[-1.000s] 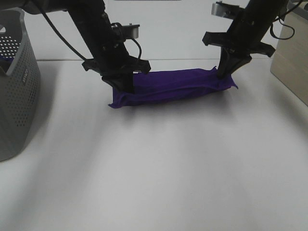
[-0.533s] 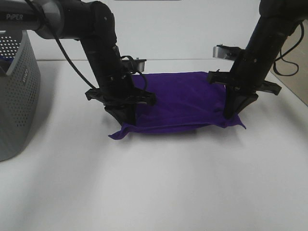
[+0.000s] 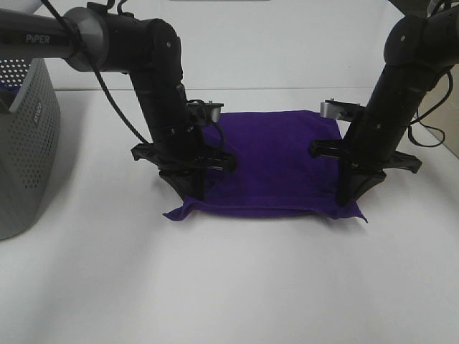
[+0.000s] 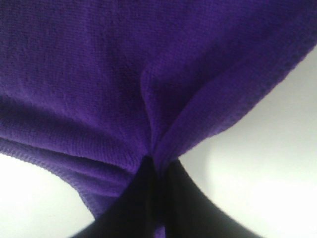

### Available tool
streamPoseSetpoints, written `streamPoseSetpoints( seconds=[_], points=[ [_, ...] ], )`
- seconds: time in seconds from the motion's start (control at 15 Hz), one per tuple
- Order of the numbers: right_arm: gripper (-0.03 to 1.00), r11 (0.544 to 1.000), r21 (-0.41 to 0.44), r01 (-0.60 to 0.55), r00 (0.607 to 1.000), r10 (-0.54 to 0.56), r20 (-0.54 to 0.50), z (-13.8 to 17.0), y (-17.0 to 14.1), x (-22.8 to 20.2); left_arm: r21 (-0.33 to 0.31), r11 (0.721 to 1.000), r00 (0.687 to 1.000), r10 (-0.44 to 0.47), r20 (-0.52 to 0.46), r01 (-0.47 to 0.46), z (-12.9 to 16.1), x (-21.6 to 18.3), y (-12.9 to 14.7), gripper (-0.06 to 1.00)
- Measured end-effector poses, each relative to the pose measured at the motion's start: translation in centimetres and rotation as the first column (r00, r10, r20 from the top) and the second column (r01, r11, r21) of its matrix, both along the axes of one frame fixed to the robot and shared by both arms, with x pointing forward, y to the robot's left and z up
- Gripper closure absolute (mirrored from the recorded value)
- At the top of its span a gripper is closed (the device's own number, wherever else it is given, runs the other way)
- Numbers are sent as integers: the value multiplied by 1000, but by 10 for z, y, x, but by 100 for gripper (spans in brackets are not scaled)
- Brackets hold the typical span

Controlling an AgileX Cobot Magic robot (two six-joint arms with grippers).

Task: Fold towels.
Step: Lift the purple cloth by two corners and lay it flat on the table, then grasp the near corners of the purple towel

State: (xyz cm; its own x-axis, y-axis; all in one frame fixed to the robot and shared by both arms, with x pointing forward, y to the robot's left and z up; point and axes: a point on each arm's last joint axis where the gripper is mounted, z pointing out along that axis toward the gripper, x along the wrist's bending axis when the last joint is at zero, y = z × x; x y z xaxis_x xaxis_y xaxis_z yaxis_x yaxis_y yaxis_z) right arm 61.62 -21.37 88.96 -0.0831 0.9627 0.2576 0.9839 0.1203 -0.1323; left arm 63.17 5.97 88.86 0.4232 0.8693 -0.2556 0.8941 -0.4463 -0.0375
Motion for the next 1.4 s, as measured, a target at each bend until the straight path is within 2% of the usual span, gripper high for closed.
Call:
streamPoseSetpoints(
  seconds=[0.2,0.33,0.4,0.47,0.53,0.6,0.67,0.73,0.87,1.07,1.33,1.4],
  points=[
    [88,999,-37,-20,1000,20,-19,-9,-4,-1,52,998,999,-29,-35,30,-13,-4,1,90],
    [75,998,-50,-29,999,28,-18,-10,-5,-1,60,997,998,-45,-39,47,-16,-7,-3,85],
    [63,998,-57,-24,1000,23,-20,-10,-6,-2,63,997,998,-50,-46,53,-16,-9,-5,78],
    [50,998,-61,-20,999,19,-28,-10,-6,-2,58,997,997,-50,-61,53,-16,-11,-6,65],
    [43,998,-66,-23,999,20,-41,-9,-6,-3,48,998,996,-45,-77,48,-16,-12,-7,59],
    [33,997,-68,-25,998,22,-51,-9,-7,-4,37,998,996,-40,-84,43,-15,-13,-8,44],
    [28,997,-69,-33,997,28,-76,-9,-7,-6,15,999,995,-42,-95,43,-13,-14,-9,30],
    [25,997,-70,-38,994,31,-104,-8,-8,-9,-2,999,994,-45,-102,45,-12,-15,-11,22],
    [24,997,-69,-46,993,38,-108,1,-8,-11,-13,999,994,-53,-99,52,-9,-15,-11,18],
    [23,998,-54,-40,999,39,-19,41,-8,-14,-21,999,997,-50,-59,49,10,-15,-10,18],
    [23,999,-25,-28,995,30,90,83,-8,-20,-6,999,997,-32,-74,32,11,-21,-9,18],
    [23,999,-18,-26,991,28,128,96,-8,-23,19,1000,999,-18,-50,19,15,-22,-10,17]
  ],
)
